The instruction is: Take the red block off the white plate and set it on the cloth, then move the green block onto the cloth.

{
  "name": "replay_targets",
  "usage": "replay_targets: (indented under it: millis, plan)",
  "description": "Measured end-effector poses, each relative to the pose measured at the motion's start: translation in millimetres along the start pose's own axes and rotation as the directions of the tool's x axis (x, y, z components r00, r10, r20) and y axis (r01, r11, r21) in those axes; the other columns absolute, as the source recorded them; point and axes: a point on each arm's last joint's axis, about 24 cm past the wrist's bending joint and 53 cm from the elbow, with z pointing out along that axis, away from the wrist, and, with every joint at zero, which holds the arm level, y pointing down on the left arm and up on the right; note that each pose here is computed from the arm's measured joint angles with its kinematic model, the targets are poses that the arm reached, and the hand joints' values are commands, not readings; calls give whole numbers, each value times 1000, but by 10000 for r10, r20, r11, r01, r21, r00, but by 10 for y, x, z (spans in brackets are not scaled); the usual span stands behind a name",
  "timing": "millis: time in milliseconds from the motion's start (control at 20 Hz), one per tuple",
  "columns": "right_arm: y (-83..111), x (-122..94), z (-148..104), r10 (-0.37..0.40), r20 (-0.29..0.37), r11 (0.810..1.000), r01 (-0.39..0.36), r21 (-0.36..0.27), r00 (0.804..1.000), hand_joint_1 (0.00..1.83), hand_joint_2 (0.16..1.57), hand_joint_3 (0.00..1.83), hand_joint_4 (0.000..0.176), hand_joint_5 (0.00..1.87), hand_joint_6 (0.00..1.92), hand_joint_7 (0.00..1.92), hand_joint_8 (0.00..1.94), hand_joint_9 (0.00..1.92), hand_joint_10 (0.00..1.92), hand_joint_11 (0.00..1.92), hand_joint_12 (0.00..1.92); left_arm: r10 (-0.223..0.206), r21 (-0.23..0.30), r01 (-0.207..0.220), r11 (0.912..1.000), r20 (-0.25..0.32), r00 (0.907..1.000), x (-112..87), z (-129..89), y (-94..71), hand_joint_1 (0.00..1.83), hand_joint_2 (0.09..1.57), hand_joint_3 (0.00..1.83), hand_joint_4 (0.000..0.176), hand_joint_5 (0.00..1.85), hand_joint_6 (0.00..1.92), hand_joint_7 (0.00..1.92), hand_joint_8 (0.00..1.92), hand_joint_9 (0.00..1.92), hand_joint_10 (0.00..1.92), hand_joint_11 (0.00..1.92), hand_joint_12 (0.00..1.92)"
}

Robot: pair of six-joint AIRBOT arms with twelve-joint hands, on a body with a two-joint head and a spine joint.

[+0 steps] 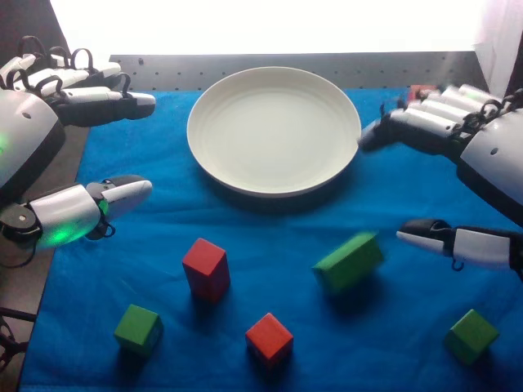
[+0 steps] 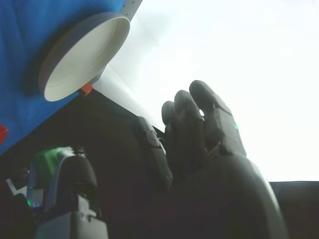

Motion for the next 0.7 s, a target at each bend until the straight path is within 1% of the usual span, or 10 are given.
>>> replay_targets:
  millis: [50,100,200,350,450,500,550,600,650,700]
  plan:
    - [0,-1,0,5,5,10000,-5,1,10000,1058,979,0,0,60,664,21,684,0,937,0,1692,0,0,0,10000,0,10000,0,0,0,600,1118,0,116,600,2,350,2,297,3,0,721]
    - [-1,-2,0,2,7,10000,-2,2,10000,1051,982,0,0,15,659,3,610,0,729,0,1656,-3,1,3,10000,-2,10000,1,0,-1,588,1119,0,130,589,0,341,0,284,1,0,700]
    - [0,-1,0,4,3,10000,-4,-2,10000,1053,974,0,0,0,601,0,482,0,565,0,1533,-2,6,2,10000,5,10000,-1,0,-2,612,1118,1,118,600,4,350,2,299,5,0,728]
    - [0,-1,0,5,5,10000,-5,1,10000,1023,975,0,0,0,600,17,500,0,707,0,1639,-25,-6,25,10000,70,10000,-14,-4,-3,614,1116,0,118,610,5,353,2,313,7,0,779]
    - [0,-9,-3,-6,13,10000,6,7,10000,1057,985,0,0,0,591,6,524,0,680,0,1592,-11,18,11,10000,104,9999,-18,-13,-10,602,1108,0,120,611,3,371,5,320,6,0,758]
    - [4,-27,-5,-16,57,10000,16,-3,10000,1106,997,0,0,0,552,0,465,0,578,0,1504,-20,12,20,10000,90,10000,-15,-13,-8,604,1118,2,104,581,1,377,5,336,10,0,796]
    - [11,-80,-11,1,241,10000,-1,-17,9997,1087,1029,0,0,0,574,0,423,0,487,0,1482,-17,14,16,10000,165,9999,-34,-14,-9,638,1121,1,102,516,0,369,1,358,11,0,859]
    - [10,-167,-32,-4,531,10000,6,-29,9986,1020,1071,0,0,0,588,0,425,0,398,0,1475,-10,26,9,10000,286,9996,-67,-15,-10,627,1129,3,102,429,0,349,0,348,4,11,873]
    - [18,-234,-41,-36,737,10000,41,-66,9973,1035,1066,0,0,0,626,22,465,0,478,0,1388,44,40,-45,10000,377,9993,-105,-16,-7,676,1132,1,59,408,0,370,1,397,10,86,861]
    - [23,-404,-59,-71,1310,9999,89,-134,9914,996,1121,0,0,0,628,100,458,8,678,0,1384,131,42,-135,9999,729,9973,-221,-23,3,627,1161,0,104,283,0,310,0,334,1,16,915]
